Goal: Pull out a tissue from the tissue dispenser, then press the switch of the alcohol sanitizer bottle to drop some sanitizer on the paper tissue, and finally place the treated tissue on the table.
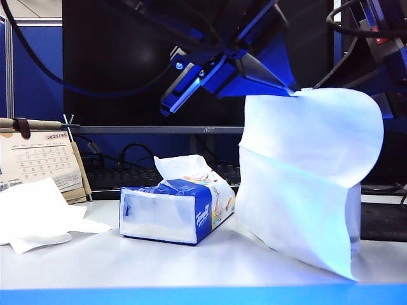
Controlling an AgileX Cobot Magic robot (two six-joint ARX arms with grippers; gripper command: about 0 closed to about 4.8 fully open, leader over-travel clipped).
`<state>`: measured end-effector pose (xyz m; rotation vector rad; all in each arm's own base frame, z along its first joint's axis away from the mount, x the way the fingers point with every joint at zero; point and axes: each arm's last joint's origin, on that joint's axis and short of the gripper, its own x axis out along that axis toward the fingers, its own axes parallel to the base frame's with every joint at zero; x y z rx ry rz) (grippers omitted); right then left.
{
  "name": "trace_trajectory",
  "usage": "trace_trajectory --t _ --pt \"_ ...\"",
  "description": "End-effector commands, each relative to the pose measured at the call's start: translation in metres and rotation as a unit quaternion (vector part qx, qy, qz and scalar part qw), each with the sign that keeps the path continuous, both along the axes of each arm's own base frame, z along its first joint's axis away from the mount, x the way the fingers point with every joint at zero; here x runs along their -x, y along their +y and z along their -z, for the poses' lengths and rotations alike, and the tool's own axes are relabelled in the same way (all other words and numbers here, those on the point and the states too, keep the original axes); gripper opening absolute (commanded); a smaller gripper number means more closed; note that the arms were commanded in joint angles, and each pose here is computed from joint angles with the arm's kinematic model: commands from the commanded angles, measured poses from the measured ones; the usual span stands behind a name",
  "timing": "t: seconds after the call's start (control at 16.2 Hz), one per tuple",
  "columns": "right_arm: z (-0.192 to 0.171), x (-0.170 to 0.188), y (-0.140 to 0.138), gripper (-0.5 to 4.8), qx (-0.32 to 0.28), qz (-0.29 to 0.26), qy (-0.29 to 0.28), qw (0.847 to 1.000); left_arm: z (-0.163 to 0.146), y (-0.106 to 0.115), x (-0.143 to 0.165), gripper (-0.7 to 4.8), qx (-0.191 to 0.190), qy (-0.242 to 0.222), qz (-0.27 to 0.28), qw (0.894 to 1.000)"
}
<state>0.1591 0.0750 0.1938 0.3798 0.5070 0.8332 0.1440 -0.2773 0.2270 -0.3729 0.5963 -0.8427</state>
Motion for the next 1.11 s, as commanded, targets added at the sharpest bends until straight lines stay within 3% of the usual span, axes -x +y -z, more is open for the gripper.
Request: trace_trajectory --t 0.06,0.62,0.86,0.99,1.11 --pt "-0.002 0.0 0.001 1.16 -0.001 -0.018 -0.008 1.0 -0.011 -0.003 -0.001 -0.06 0.043 -0.037 0.015 0.998" --pt "-0.012 0.012 -0.005 1.16 0.009 -0.02 -0.047 0.999 -0.009 0.009 -0.02 -0.06 0.034 -0.036 0.01 0.999" --pt "-0.029 0.025 -0.016 1.06 0.008 0.046 -0.113 0.992 -0.009 0.013 -0.018 -0.06 0.111 -0.056 0.004 0.992" --pt "-0.027 0.025 -0.019 1.06 0.022 0.061 -0.107 0.992 -0.001 0.017 -0.017 -0.06 0.105 -0.054 -0.006 0.993" --pt "-0.026 0.024 -0.019 1.06 0.031 0.071 -0.109 0.991 0.001 0.02 -0.016 -0.06 0.123 -0.058 -0.017 0.991"
